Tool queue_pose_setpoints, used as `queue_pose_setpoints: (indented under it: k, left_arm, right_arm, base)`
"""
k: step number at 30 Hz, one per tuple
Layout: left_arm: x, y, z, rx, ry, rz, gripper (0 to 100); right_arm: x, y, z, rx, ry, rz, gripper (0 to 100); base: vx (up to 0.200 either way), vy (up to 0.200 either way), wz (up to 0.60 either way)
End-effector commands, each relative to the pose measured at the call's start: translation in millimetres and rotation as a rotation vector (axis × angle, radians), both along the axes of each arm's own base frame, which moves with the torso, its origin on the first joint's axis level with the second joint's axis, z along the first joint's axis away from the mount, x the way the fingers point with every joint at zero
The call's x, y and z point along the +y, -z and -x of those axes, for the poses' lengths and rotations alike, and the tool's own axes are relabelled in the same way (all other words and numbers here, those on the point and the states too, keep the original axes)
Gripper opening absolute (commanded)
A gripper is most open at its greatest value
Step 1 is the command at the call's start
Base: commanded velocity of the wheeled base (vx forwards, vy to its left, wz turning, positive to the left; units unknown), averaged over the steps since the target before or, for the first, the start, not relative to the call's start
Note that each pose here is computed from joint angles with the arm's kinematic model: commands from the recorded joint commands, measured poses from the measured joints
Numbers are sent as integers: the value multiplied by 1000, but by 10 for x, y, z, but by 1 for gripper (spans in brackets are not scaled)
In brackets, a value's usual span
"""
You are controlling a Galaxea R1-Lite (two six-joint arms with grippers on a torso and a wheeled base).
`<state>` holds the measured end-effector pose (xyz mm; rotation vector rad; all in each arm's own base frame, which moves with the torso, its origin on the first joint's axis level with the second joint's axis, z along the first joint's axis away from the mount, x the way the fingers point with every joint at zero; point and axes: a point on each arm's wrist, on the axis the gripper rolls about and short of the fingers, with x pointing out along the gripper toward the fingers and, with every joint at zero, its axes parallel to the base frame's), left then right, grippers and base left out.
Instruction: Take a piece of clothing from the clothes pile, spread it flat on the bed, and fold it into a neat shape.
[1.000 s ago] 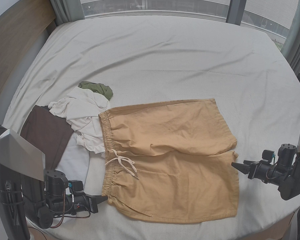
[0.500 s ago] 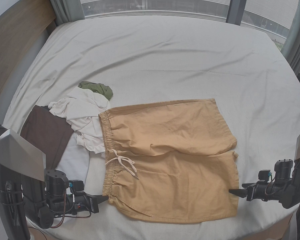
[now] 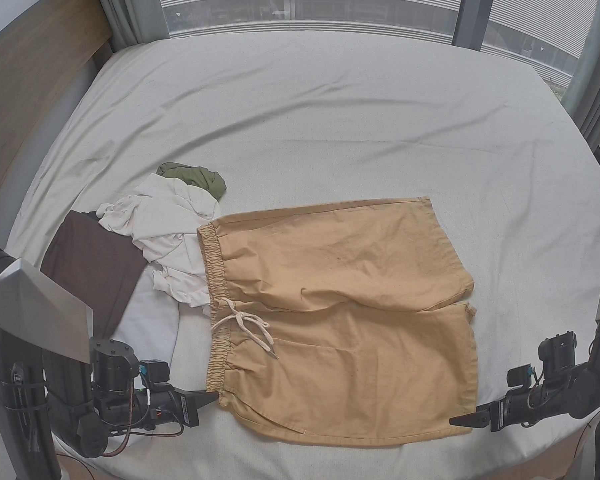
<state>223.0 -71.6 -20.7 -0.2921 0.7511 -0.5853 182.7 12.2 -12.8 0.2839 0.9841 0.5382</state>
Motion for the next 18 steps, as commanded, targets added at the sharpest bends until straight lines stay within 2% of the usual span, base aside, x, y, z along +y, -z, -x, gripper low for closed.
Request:
queue_pose_setpoints:
  k: [1, 17, 18]
  left_arm:
    - [1, 3, -1, 1, -1, 0, 0]
    - [-2, -1, 0, 0, 0, 0, 0]
    - [-2, -1, 0, 0, 0, 0, 0]
  right_arm:
    - [5, 82, 30, 37, -3, -3, 100]
    - [21, 145, 43, 76, -13, -4, 100]
    - [21, 147, 43, 77, -13, -4, 0]
  base:
    - [0, 0, 0]
    - [0, 0, 0]
    - [0, 0, 0]
